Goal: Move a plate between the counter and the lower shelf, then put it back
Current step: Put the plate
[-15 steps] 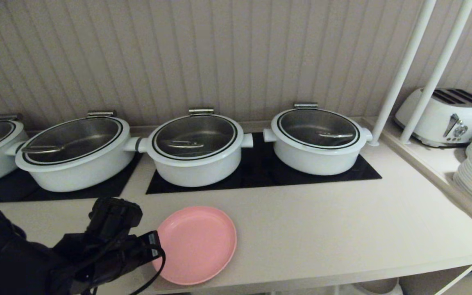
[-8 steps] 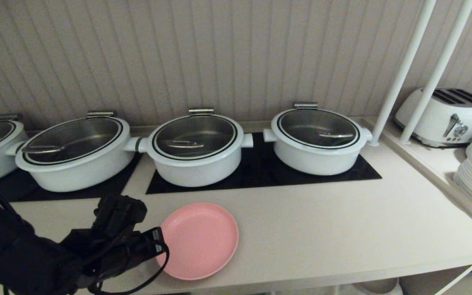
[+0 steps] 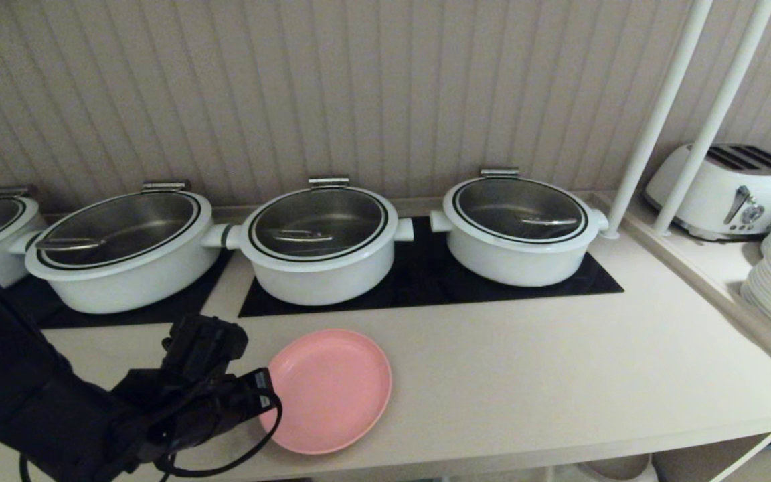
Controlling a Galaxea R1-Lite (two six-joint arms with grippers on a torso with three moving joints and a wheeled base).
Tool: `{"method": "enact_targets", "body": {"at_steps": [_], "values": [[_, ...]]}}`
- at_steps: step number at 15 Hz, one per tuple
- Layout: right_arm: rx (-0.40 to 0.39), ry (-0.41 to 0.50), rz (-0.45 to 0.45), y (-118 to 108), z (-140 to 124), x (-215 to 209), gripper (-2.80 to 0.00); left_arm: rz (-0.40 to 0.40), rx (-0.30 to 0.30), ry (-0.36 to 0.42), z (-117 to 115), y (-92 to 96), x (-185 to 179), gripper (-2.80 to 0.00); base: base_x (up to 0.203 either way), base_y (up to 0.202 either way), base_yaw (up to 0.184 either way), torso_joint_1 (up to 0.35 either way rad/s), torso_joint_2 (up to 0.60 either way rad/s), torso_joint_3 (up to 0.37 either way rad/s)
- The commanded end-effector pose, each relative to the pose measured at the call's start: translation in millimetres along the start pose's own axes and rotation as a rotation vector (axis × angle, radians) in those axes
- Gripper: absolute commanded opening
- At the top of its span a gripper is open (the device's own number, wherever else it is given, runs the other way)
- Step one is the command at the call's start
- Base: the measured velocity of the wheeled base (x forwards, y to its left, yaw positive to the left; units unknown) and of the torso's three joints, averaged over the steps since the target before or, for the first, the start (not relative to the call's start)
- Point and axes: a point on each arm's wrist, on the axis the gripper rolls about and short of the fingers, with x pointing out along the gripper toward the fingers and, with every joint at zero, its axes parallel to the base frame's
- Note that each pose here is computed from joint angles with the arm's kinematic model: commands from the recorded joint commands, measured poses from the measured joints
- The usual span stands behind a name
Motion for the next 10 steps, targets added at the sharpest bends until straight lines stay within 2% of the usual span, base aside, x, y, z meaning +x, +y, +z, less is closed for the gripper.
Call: {"method": "enact_targets", "body": {"at_steps": [1,10], "values": [[0.0,0.001,0.001,0.0,0.0,0.1,-2.8,0.003,-0.003,-0.001,0.1,-0.3,1.6,0.0,0.0,0.0,0.0,0.0,0.0,0.0],[0.0,0.001,0.001,0.0,0.0,0.1,-2.8,-0.01,-0.002,-0.024,2.7,-1.1,-5.5,0.0,0.0,0.0,0.0,0.0,0.0,0.0]]}}
